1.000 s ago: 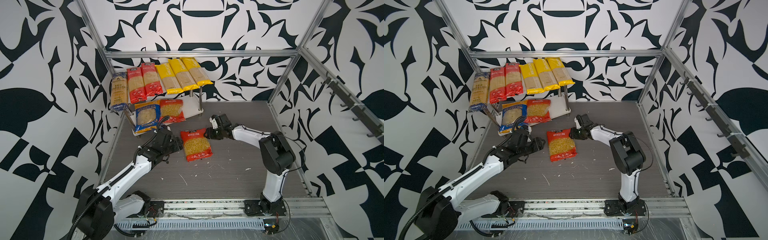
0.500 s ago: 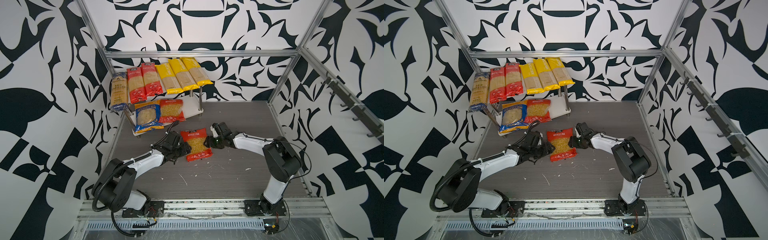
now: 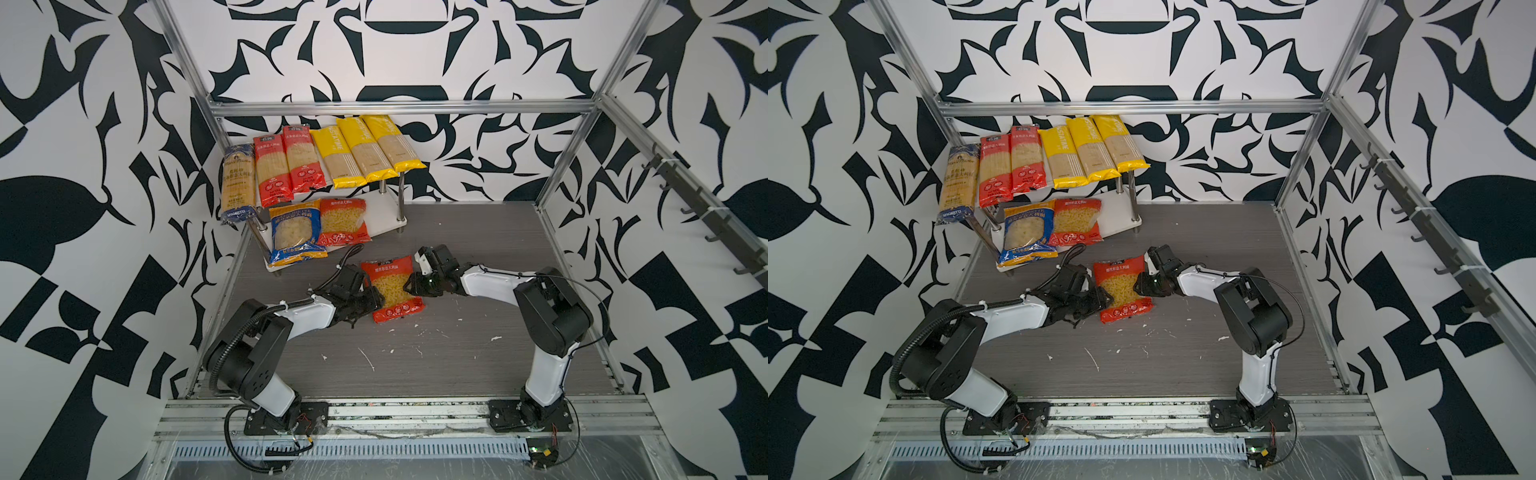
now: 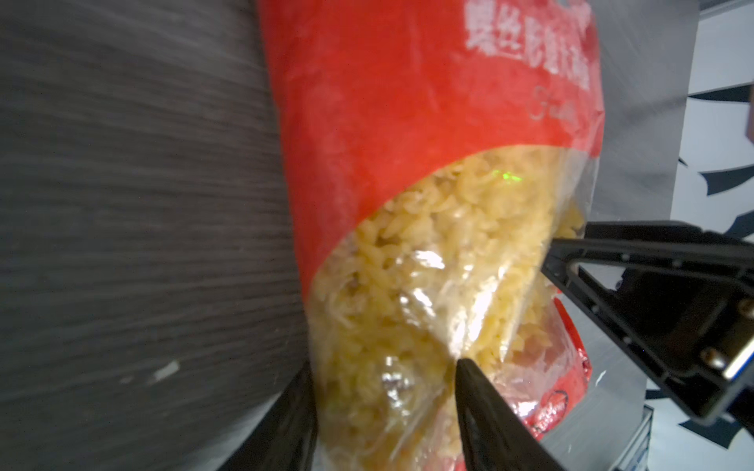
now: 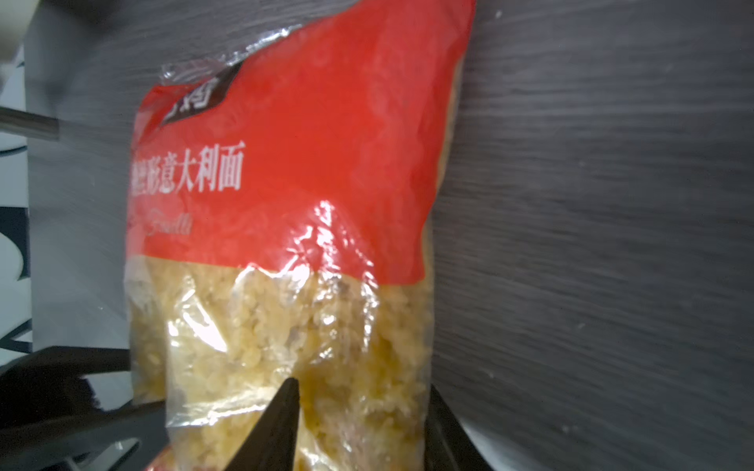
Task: Arrange pasta packages on shelves
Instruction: Pick up the pasta bag from the center of the table.
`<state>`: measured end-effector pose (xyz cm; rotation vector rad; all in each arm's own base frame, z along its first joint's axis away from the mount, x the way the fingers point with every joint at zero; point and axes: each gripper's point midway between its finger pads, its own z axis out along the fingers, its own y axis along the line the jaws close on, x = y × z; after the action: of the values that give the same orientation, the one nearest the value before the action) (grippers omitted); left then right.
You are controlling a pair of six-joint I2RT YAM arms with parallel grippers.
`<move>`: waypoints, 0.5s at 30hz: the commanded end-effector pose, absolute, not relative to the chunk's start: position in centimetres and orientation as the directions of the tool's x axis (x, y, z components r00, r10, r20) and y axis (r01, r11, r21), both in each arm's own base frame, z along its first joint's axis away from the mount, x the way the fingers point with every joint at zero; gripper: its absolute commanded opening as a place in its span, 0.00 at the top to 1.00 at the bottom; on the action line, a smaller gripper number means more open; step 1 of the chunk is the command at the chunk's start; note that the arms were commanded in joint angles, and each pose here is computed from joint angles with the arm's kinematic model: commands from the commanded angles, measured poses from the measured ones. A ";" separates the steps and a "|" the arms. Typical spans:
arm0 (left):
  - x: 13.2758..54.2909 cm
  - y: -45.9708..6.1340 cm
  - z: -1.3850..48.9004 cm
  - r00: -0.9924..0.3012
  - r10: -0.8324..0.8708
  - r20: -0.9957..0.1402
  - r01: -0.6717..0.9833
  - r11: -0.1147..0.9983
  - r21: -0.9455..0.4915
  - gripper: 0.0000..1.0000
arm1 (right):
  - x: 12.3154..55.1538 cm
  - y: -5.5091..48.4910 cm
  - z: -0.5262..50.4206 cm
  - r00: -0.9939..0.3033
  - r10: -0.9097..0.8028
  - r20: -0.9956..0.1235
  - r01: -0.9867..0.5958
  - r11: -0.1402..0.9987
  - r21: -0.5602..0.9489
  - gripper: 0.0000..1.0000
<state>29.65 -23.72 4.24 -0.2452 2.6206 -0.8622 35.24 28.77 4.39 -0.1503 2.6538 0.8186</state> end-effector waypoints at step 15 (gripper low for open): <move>28.9 -24.9 8.1 -0.904 -0.257 -0.341 0.038 0.747 -0.664 0.69 | 34.7 31.0 11.7 -0.871 0.015 -0.491 -0.340 0.703 0.625 1.00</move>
<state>29.30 -24.15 6.20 -0.2143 2.5812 -0.9148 34.70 29.60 7.33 -0.1953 2.5677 0.9249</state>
